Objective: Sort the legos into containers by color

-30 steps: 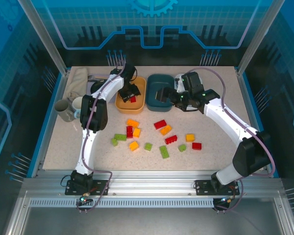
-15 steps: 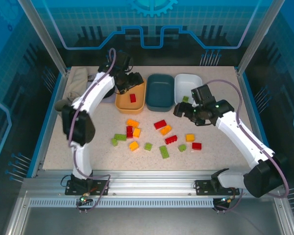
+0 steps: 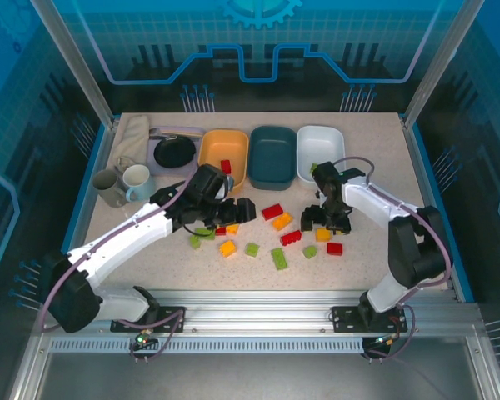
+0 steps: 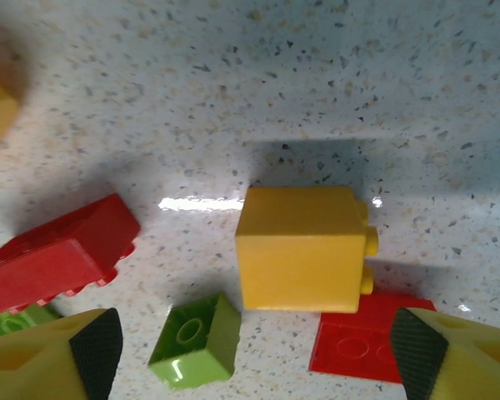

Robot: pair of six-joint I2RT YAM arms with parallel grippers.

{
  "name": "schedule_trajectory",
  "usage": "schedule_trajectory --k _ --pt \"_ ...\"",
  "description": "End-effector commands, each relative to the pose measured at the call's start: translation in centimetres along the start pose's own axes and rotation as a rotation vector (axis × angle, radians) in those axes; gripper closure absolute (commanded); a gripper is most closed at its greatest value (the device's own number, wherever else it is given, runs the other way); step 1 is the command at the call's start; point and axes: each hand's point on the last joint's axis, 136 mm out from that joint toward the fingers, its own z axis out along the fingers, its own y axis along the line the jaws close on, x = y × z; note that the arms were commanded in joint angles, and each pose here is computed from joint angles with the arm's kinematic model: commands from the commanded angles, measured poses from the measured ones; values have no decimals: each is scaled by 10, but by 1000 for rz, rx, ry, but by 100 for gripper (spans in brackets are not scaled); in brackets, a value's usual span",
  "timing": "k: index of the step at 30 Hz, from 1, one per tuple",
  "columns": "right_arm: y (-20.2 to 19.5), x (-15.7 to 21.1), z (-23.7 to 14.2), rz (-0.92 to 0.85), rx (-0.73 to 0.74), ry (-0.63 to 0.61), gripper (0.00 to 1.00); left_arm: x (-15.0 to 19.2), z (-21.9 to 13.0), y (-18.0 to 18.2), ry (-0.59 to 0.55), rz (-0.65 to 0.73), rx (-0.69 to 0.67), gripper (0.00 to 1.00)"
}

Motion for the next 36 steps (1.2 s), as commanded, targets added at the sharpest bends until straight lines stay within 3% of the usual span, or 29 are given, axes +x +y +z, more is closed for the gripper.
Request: schedule_trajectory --k 1,9,17,21,26,32,36 --pt "-10 -2 10 -3 24 27 18 -3 -10 -11 -51 -21 60 16" --pt "-17 -8 28 9 50 60 34 -8 -13 -14 -65 -19 53 17" --pt "-12 -19 13 -18 74 -29 64 -13 -20 -16 -93 -22 51 17" --pt "22 -29 -28 -100 68 -156 67 -29 -33 -23 -141 -21 45 15" --pt "84 -62 -78 -153 -10 -306 69 -72 -49 -24 -220 -94 60 15" --pt "137 -124 -84 -172 -53 -359 70 -128 -57 -15 -290 -148 65 15" --pt "152 -166 -70 -159 -40 -362 69 -158 -58 -9 -314 -149 52 15"
